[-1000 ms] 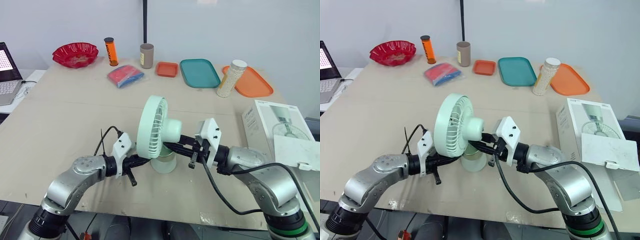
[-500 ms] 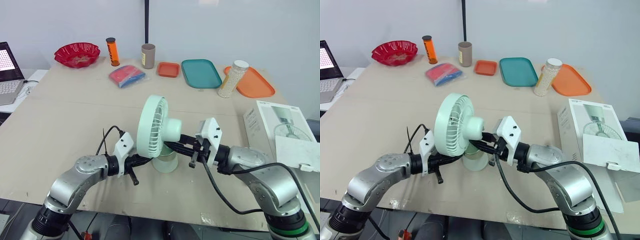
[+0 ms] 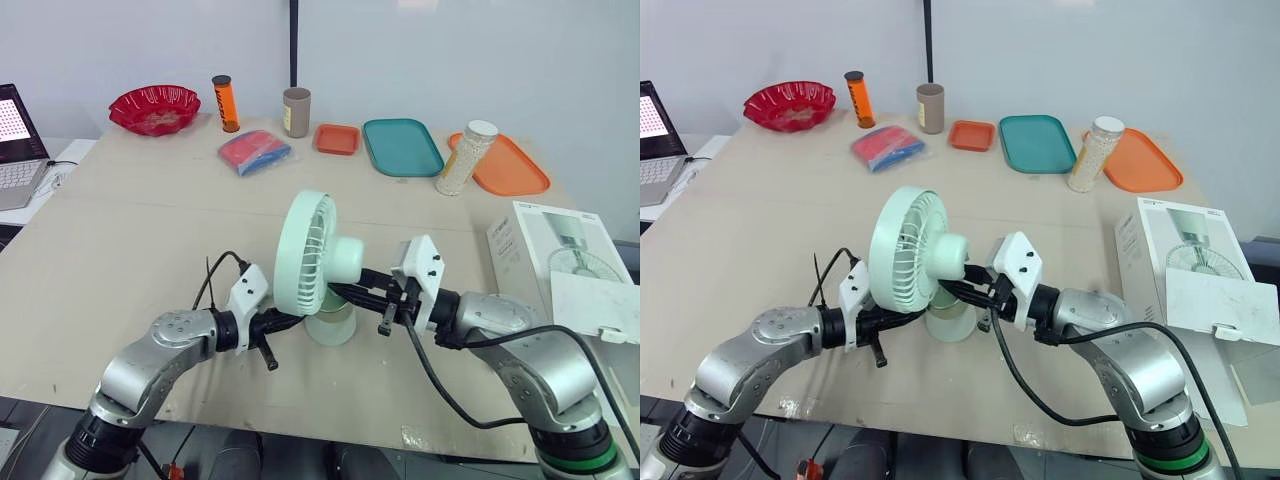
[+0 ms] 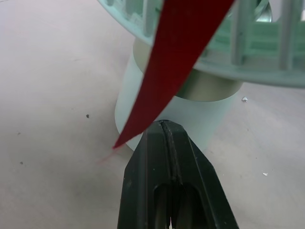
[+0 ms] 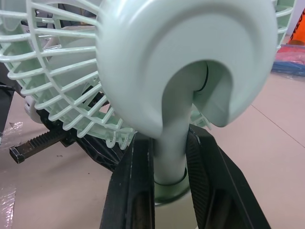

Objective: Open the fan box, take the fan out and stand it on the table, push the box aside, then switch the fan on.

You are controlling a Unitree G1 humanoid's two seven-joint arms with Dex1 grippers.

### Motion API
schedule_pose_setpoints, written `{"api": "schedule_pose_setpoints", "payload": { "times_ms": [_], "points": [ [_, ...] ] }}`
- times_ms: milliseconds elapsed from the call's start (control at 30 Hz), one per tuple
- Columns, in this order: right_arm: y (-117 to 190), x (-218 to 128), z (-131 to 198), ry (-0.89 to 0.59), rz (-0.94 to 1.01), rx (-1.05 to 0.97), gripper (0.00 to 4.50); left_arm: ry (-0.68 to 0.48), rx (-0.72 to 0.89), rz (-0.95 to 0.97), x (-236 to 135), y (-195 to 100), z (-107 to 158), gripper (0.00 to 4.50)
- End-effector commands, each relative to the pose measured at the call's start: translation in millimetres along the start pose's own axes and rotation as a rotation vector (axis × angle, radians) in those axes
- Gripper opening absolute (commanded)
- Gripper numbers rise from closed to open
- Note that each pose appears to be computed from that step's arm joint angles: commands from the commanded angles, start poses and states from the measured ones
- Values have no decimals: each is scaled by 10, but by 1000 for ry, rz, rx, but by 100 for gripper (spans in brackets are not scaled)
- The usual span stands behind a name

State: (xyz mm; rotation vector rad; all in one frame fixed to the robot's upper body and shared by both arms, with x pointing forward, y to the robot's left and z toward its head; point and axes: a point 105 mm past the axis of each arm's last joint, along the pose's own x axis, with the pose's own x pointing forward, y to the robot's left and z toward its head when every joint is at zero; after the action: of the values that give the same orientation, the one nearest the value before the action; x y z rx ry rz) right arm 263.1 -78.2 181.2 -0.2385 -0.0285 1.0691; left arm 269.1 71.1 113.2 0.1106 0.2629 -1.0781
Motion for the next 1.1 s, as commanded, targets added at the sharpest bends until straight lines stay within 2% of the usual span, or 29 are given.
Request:
{"api": "schedule_pose_setpoints", "payload": {
  "times_ms": [33, 367, 600, 733, 867, 1100],
  "points": [
    [14, -19, 68, -10, 3, -35, 36, -43, 21, -18, 32, -58, 109, 6],
    [7, -30, 54, -4, 5, -35, 36, -56, 21, 3, 3, -43, 177, 6],
    [-22, -42, 137, -33, 5, -46, 36, -87, 40, 63, -533, 149, 338, 6],
    [-74, -39, 241, -69, -5, -55, 36, -25, 47, 110, -781, 261, 236, 6],
    [-106, -20, 292, -93, -14, -64, 36, 4, 50, 112, -807, 259, 119, 6],
    [-146, 12, 336, -118, -29, -68, 36, -15, 42, 99, -706, 189, 113, 6]
  ]
}}
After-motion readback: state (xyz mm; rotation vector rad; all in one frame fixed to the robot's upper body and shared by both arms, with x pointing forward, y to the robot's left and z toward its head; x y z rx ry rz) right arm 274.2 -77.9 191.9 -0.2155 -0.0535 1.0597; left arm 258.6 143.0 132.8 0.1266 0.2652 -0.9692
